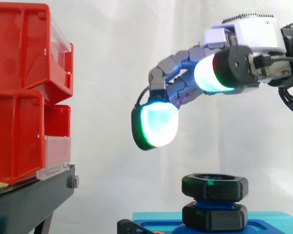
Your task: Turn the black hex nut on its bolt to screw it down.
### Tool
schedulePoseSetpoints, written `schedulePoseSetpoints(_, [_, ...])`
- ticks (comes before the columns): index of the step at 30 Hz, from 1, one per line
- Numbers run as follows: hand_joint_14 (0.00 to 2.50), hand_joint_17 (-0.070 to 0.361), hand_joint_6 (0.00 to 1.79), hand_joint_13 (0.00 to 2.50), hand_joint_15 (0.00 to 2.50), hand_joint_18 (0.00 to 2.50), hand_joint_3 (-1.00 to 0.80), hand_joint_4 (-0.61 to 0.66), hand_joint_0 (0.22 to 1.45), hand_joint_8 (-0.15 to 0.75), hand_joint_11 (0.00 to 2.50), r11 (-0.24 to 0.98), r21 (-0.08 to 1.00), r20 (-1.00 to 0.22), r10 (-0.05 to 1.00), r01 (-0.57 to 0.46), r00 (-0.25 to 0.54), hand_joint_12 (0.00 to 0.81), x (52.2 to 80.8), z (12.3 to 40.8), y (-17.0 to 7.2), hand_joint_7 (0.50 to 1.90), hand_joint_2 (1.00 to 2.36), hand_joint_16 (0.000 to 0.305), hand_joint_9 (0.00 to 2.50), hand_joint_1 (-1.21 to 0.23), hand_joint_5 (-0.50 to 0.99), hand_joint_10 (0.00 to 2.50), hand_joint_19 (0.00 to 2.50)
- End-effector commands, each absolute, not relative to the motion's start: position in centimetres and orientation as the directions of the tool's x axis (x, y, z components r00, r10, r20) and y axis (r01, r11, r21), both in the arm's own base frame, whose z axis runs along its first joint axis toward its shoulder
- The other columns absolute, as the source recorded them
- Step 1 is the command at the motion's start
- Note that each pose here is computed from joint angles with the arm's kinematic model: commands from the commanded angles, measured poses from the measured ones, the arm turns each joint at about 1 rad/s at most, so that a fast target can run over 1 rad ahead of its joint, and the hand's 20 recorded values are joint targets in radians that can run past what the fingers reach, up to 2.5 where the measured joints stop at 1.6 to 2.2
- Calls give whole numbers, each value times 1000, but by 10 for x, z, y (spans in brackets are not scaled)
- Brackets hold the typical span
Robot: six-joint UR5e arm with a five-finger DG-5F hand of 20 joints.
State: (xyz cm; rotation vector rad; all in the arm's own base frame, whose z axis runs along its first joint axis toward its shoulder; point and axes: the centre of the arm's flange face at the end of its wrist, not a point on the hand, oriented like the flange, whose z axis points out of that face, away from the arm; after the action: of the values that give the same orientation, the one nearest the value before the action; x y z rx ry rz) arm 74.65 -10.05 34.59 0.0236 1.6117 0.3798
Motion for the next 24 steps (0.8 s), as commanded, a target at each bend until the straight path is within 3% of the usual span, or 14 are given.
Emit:
schedulePoseSetpoints(1, [4, 91, 555, 601, 120, 457, -500, 314, 471, 335, 386, 937, 273, -962, 265, -219, -64, 346, 753, 348, -83, 977, 1000, 41, 578, -304, -182, 7, 81])
schedulePoseSetpoints(7, [3, 92, 552, 603, 117, 460, -500, 314, 471, 338, 385, 935, 271, -962, 268, -228, -43, 347, 757, 347, -66, 978, 1000, 41, 586, -304, -180, 7, 86])
schedulePoseSetpoints(12, [4, 92, 551, 606, 121, 463, -500, 315, 470, 337, 383, 939, 272, -962, 270, -211, -38, 349, 756, 322, -50, 979, 1000, 41, 588, -305, -180, 9, 86])
schedulePoseSetpoints(19, [3, 92, 555, 607, 122, 465, -500, 316, 469, 337, 388, 939, 270, -963, 269, -215, -34, 349, 756, 319, -47, 986, 1000, 41, 589, -305, -180, 9, 87])
schedulePoseSetpoints(24, [4, 92, 612, 607, 118, 466, -500, 316, 471, 338, 396, 940, 269, -963, 264, -209, -55, 348, 753, 317, -47, 905, 1000, 41, 592, -309, -190, 8, 80])
